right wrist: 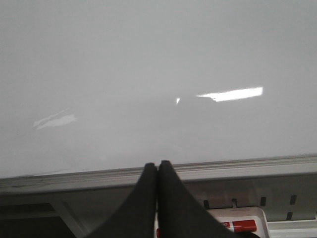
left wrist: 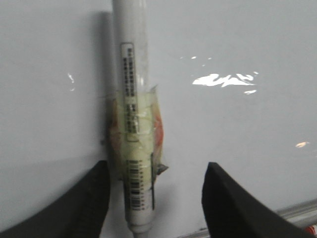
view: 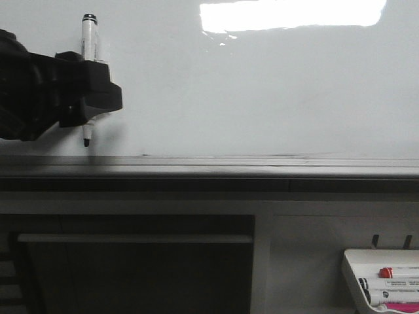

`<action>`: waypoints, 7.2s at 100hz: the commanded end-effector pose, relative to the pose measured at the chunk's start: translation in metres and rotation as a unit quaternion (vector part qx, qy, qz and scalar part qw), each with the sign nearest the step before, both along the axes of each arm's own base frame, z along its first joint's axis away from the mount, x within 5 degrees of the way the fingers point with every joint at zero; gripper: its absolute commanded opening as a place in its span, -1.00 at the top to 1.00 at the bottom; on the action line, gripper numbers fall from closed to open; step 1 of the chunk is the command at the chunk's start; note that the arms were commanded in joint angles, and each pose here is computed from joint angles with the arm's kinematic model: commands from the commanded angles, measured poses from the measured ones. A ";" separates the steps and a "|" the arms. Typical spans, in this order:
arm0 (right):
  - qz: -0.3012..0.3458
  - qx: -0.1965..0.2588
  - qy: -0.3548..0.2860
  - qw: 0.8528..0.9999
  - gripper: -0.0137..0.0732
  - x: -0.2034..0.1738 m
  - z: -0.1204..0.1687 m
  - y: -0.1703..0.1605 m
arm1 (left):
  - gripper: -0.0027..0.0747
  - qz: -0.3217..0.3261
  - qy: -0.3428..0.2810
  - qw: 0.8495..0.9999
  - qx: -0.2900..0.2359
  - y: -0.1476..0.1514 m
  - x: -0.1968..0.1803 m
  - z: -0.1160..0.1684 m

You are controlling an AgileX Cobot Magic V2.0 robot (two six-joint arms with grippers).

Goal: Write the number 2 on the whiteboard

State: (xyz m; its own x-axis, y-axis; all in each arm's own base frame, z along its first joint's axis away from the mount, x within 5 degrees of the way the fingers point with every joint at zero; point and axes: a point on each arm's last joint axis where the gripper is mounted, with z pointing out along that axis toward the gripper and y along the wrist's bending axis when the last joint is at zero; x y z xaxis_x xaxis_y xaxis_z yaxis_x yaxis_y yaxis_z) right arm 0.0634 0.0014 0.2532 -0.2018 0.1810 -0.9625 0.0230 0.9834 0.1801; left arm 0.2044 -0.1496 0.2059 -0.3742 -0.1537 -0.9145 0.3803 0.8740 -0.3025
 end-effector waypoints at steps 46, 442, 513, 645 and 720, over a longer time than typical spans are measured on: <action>0.092 -0.007 -0.013 0.996 0.80 -0.003 0.033 0.012 | 0.98 -0.124 -0.106 0.985 0.048 -0.022 -0.007 0.025; 0.330 -0.233 0.148 0.903 0.82 0.128 0.109 0.122 | 0.96 -0.209 -0.295 0.925 0.116 0.038 -0.098 0.105; 0.496 -0.249 0.096 0.826 0.82 0.084 0.124 0.199 | 0.07 -0.330 -0.268 0.887 0.180 -0.013 -0.065 0.059; 0.396 -0.265 0.098 0.874 -0.64 0.113 0.147 0.165 | 0.98 0.007 0.053 0.997 -0.051 -0.004 0.025 0.037; 0.387 -0.254 0.105 0.880 0.82 0.093 0.159 0.142 | 0.98 -0.051 -0.064 0.997 -0.016 0.010 -0.005 0.080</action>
